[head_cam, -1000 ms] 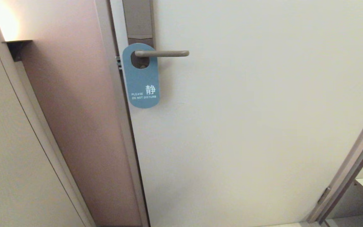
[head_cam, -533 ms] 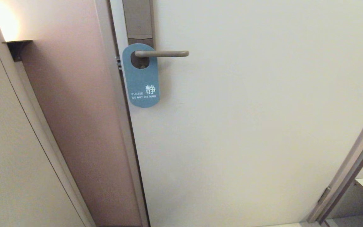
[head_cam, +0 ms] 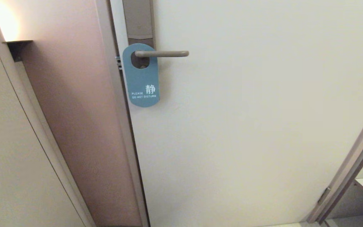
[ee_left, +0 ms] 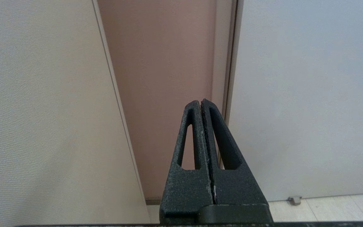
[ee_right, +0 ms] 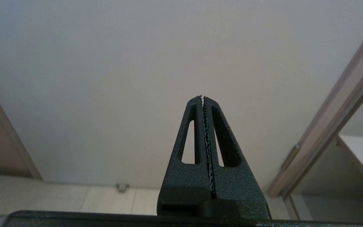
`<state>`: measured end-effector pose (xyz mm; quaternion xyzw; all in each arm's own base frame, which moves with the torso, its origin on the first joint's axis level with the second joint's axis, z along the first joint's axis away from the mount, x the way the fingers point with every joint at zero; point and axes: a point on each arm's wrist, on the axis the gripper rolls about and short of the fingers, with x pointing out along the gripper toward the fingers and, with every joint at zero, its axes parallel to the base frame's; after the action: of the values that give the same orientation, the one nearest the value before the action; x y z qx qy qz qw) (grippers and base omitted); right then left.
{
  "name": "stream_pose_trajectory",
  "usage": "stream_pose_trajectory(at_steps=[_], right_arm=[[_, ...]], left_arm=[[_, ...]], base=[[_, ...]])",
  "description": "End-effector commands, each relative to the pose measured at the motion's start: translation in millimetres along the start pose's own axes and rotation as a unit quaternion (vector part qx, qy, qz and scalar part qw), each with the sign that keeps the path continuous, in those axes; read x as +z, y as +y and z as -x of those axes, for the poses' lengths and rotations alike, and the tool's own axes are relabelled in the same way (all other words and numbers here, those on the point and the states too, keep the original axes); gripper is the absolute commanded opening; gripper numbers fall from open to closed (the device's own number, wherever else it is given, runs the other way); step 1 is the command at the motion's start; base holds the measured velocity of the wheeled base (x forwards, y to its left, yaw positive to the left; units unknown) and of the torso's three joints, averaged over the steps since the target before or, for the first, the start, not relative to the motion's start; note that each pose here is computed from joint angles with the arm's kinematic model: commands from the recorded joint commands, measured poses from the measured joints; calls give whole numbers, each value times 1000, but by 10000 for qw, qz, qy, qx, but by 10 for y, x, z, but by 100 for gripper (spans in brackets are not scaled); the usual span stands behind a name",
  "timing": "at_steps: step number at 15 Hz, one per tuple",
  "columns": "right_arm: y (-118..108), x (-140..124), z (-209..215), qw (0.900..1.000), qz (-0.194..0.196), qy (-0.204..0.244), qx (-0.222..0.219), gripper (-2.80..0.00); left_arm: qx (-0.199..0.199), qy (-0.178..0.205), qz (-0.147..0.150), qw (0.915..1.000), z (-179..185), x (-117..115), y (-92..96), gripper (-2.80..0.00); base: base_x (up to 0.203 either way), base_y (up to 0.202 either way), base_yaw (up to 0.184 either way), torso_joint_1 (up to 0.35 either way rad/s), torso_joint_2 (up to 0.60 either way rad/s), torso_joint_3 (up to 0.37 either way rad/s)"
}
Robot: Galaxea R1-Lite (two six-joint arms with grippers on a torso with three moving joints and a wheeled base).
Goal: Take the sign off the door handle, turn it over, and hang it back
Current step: Take down the sign
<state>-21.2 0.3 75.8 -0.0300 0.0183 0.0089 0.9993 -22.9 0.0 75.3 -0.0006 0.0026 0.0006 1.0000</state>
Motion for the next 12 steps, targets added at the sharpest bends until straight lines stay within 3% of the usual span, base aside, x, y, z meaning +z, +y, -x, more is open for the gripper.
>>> stream_pose_trajectory(at_steps=[1,12], right_arm=[[1,-9,19,9999,0,-125,2,-280],[0,-9,19,9999,29,-122,-37,-280]], left_arm=[[1,5,1,10000,-1,0,0,-280],[1,5,1,10000,-1,0,0,-280]], base=[[0,0,0,0,0,0],[0,0,0,0,0,0]])
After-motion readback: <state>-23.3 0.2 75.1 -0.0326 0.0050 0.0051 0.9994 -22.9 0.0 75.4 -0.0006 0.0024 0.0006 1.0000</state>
